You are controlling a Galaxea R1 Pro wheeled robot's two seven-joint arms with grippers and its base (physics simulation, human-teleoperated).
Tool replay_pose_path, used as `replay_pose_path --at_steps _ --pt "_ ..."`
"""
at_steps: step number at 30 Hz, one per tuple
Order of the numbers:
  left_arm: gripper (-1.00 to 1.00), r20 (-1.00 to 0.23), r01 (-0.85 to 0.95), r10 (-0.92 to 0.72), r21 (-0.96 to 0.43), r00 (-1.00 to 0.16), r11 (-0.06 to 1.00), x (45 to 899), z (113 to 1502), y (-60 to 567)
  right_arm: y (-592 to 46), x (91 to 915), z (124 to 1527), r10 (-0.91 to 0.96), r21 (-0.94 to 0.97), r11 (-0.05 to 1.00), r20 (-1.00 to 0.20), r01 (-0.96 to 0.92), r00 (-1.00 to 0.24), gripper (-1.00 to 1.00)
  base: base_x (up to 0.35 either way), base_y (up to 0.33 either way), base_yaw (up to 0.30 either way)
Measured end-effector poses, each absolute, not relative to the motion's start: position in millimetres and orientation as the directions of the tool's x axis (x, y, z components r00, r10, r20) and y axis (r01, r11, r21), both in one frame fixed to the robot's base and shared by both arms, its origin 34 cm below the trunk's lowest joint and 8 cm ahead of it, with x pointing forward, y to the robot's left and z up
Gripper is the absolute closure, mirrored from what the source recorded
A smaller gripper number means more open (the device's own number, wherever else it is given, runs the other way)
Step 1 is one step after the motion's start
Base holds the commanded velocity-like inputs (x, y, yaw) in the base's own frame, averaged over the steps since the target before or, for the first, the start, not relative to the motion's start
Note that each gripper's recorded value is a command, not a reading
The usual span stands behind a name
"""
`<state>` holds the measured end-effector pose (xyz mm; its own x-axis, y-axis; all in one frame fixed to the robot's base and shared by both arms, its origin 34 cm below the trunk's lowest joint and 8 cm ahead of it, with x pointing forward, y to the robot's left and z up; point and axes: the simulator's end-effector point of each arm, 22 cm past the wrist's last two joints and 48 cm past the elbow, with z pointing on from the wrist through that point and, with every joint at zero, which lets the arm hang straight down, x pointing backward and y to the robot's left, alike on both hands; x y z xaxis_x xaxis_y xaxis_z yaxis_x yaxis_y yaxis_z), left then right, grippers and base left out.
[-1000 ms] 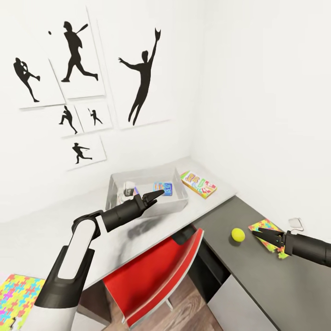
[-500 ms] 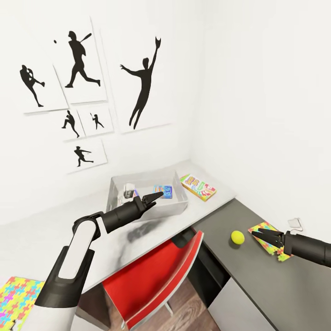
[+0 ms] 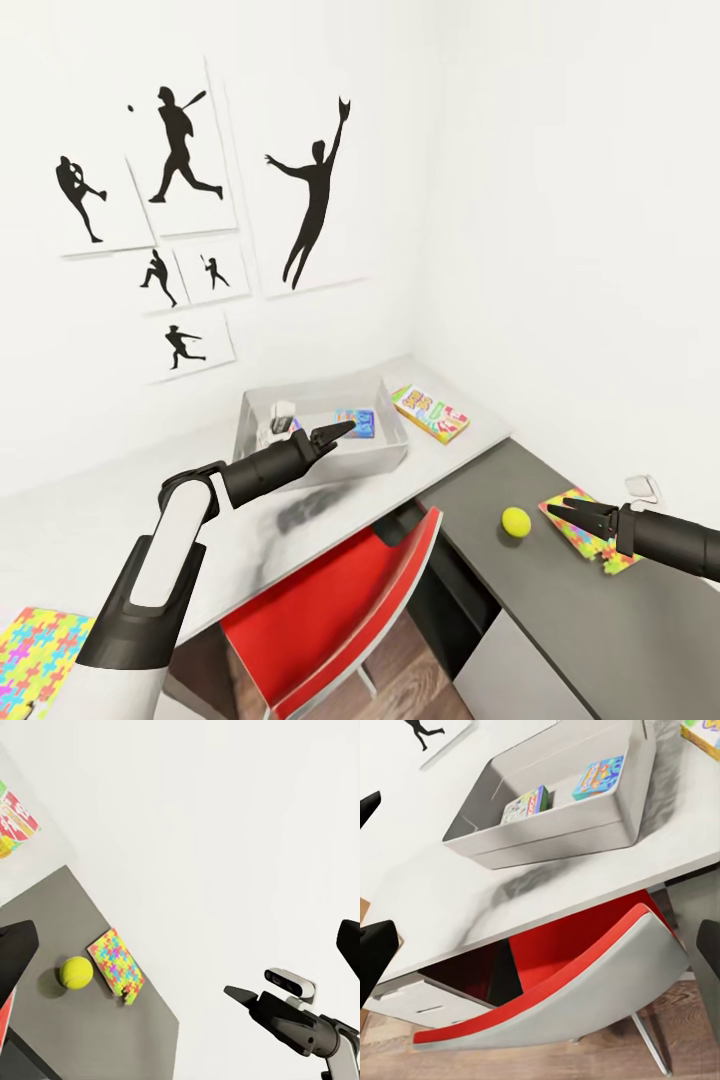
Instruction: Put all the toys in the child's room - the three board games (two on the bed and one on the table), the two jigsaw puzzles on the table, and the tennis ball on the table - inside the toy box on the table in the child's room.
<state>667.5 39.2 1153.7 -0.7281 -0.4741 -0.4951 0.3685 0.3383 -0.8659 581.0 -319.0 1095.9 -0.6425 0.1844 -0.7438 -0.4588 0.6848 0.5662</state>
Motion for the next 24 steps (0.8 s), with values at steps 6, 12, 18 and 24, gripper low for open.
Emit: replay_pose_path --at_steps 6,12,18,24 --pt "-1.0 -0.506 0.376 -0.472 -0.86 -0.722 0.345 666 1158 40 -320 580 1100 0.183 0.56 0.687 -0.75 -0.463 -0.635 -1.0 -0.001 0.0 0.014" --pt "-1.0 -0.514 0.384 -0.471 -0.855 -0.716 0.348 665 1163 40 -320 580 1104 0.182 0.554 0.689 -0.756 -0.467 -0.629 -1.0 -0.047 0.0 0.043" --pt "-1.0 -0.522 0.393 -0.472 -0.851 -0.711 0.349 664 1168 41 -318 579 1108 0.183 0.551 0.688 -0.762 -0.472 -0.621 -1.0 -0.158 0.0 0.059" --pt "-1.0 -0.529 0.402 -0.472 -0.847 -0.706 0.347 662 1174 41 -317 579 1111 0.185 0.548 0.687 -0.767 -0.477 -0.614 -1.0 -0.25 0.0 0.065"
